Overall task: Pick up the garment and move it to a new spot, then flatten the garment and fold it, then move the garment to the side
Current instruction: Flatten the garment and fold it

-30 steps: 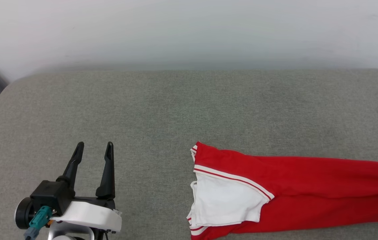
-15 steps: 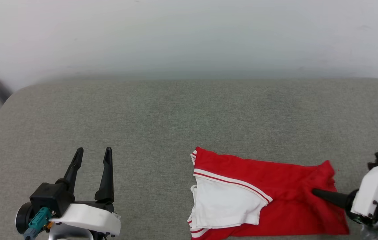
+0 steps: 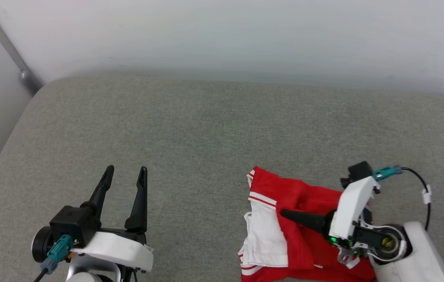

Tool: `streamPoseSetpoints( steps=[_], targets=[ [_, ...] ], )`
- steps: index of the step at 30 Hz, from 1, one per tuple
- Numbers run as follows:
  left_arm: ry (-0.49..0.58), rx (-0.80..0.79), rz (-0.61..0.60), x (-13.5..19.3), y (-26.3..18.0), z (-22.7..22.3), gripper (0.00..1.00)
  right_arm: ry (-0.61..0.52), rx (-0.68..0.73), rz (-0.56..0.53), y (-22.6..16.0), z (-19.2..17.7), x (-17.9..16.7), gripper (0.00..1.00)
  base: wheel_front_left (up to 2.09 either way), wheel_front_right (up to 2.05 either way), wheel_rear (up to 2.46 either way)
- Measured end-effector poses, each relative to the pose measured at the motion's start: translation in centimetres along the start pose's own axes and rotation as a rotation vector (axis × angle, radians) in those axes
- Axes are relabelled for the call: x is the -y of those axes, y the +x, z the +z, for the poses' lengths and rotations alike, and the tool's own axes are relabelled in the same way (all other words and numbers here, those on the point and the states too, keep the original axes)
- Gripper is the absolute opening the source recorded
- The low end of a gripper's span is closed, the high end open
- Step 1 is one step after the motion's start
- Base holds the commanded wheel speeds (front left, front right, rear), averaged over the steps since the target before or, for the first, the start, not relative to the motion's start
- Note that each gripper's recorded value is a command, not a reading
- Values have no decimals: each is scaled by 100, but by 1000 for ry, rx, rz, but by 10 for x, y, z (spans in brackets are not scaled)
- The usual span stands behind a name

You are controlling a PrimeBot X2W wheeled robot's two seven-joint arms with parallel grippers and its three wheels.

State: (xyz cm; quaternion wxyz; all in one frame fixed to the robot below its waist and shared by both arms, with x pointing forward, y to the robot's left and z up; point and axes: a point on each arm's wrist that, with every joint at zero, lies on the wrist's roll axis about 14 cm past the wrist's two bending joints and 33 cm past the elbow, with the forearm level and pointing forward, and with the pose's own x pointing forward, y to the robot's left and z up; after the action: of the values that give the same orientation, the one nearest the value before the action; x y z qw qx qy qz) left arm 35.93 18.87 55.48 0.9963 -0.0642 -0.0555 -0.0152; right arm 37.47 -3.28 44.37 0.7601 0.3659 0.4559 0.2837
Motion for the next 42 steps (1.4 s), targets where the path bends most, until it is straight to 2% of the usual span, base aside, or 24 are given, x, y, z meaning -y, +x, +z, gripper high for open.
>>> streamPoseSetpoints(
  steps=[5, 6, 8, 16, 22, 25, 29, 36, 42],
  targets=[
    [2, -7, 24, -7, 1, -4, 100, -19, -59, 23, 28, -14, -10, 0, 0, 0, 0],
    [-2, -10, 28, -8, 1, -5, 100, -23, -72, 16, 32, -17, -9, 24, 0, 0, 0],
    [-1, -19, 30, -10, 2, -8, 100, -50, -97, -16, 39, -24, -4, 100, 0, 0, 0],
    [-7, -25, 25, -8, 6, -12, 100, -148, -42, 0, 43, -7, -22, 100, 0, 0, 0],
    [-9, -19, 5, -1, 8, -12, 100, -359, 114, -55, 11, 31, -25, 100, 0, 0, 0],
    [-12, -18, -7, 4, 9, -12, 100, -521, 225, -179, -19, 57, -7, 100, 0, 0, 0],
    [-13, -16, -28, 11, 10, -12, 100, -640, 345, -357, -65, 80, 26, 100, 0, 0, 0],
    [-15, -13, -42, 18, 6, -10, 100, -710, 534, -568, -143, 90, 59, 100, 0, 0, 0],
    [-12, -6, -41, 19, 3, -8, 100, -761, 779, -630, -191, 92, 51, 100, 0, 0, 0]
  ],
)
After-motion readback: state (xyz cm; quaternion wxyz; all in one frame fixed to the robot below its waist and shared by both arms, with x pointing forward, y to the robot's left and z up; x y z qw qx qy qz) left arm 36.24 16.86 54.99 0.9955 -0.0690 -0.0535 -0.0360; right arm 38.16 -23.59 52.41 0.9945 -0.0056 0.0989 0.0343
